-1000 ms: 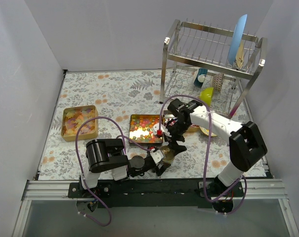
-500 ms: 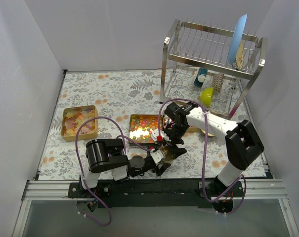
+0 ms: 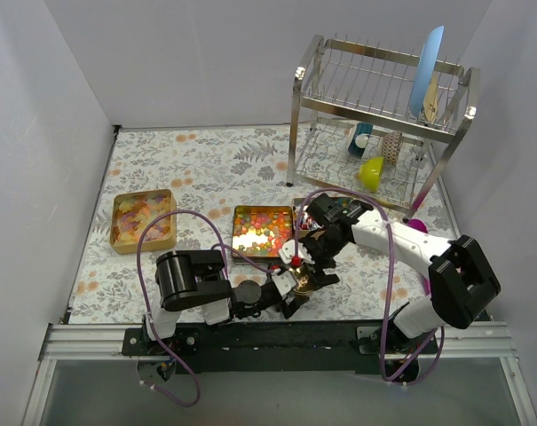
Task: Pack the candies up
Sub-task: Screw the bottle lid onto the packing bottle, then reset both arms
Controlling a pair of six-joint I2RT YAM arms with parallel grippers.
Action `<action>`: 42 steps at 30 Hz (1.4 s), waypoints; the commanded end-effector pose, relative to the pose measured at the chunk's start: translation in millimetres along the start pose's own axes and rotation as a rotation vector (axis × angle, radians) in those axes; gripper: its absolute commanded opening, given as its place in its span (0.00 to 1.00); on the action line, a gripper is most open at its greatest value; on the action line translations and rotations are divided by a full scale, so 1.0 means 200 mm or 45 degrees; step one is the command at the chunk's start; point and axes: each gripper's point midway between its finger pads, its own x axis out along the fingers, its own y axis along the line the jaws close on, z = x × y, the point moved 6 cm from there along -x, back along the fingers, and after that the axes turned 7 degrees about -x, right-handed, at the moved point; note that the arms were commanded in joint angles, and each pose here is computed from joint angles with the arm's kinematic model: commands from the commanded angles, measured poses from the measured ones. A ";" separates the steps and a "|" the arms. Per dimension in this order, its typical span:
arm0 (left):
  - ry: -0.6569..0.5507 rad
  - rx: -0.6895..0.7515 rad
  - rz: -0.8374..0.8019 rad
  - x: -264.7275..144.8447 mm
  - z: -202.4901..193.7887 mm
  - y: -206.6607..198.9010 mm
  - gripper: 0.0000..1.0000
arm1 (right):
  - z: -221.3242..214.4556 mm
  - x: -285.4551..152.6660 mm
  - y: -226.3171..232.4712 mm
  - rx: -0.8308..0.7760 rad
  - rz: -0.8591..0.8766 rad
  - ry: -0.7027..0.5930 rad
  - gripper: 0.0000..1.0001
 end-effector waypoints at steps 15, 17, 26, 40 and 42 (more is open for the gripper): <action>0.198 0.081 0.160 -0.11 -0.21 0.13 0.00 | -0.03 0.12 0.17 0.520 -0.117 0.084 0.65; 0.204 0.082 0.156 -0.11 -0.22 0.13 0.00 | -0.03 0.12 0.18 0.552 -0.125 0.090 0.68; 0.255 0.025 -0.019 -0.12 -0.16 0.03 0.98 | -0.01 -0.13 0.00 0.505 -0.341 0.182 0.91; 0.127 -0.038 -0.155 -0.32 0.32 -0.05 0.98 | 0.20 -0.55 -0.24 0.624 -0.741 0.027 0.98; 0.034 -0.048 -0.174 -0.33 0.50 -0.06 0.98 | 0.20 -0.64 -0.26 0.722 -0.896 0.073 0.98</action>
